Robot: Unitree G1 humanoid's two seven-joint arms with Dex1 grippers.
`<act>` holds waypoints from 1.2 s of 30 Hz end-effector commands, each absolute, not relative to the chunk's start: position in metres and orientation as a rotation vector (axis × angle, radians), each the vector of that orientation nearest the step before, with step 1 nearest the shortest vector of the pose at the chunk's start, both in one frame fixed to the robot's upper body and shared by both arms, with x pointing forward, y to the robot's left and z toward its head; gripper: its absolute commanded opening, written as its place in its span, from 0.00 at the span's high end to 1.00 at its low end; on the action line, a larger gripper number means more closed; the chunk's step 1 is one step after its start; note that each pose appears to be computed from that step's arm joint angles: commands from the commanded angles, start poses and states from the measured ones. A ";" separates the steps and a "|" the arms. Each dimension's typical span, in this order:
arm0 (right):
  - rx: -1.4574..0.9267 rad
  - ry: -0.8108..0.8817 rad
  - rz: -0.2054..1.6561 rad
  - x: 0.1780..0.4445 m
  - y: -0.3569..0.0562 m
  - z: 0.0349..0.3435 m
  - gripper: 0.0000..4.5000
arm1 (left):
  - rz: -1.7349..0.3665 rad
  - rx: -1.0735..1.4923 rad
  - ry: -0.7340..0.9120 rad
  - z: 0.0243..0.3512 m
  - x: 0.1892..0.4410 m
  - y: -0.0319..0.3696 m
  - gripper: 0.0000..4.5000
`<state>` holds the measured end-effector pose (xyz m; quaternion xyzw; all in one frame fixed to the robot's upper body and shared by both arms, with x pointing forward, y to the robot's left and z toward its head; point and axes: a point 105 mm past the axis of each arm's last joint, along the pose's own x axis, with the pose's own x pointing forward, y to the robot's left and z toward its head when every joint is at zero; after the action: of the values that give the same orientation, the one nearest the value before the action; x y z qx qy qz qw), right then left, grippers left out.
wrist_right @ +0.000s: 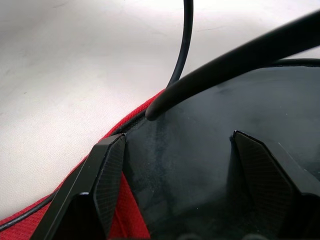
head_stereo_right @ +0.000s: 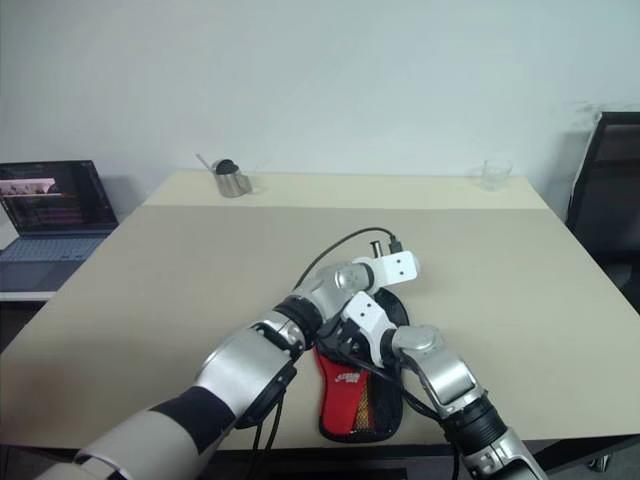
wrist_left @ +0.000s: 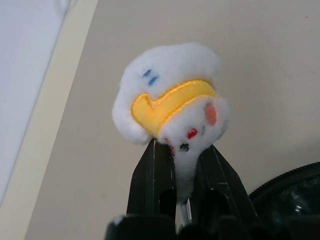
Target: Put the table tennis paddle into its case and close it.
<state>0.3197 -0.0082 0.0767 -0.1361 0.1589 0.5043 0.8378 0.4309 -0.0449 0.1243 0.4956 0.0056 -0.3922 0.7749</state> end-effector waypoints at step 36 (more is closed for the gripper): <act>-0.360 0.399 1.117 0.344 -0.030 0.093 0.16 | -0.985 0.466 -0.073 0.276 0.401 0.144 0.05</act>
<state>0.3485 -0.0270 0.0986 -0.1782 0.1742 0.5161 0.8195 0.4152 0.1450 0.2620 0.2102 -0.0161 -0.4428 0.8715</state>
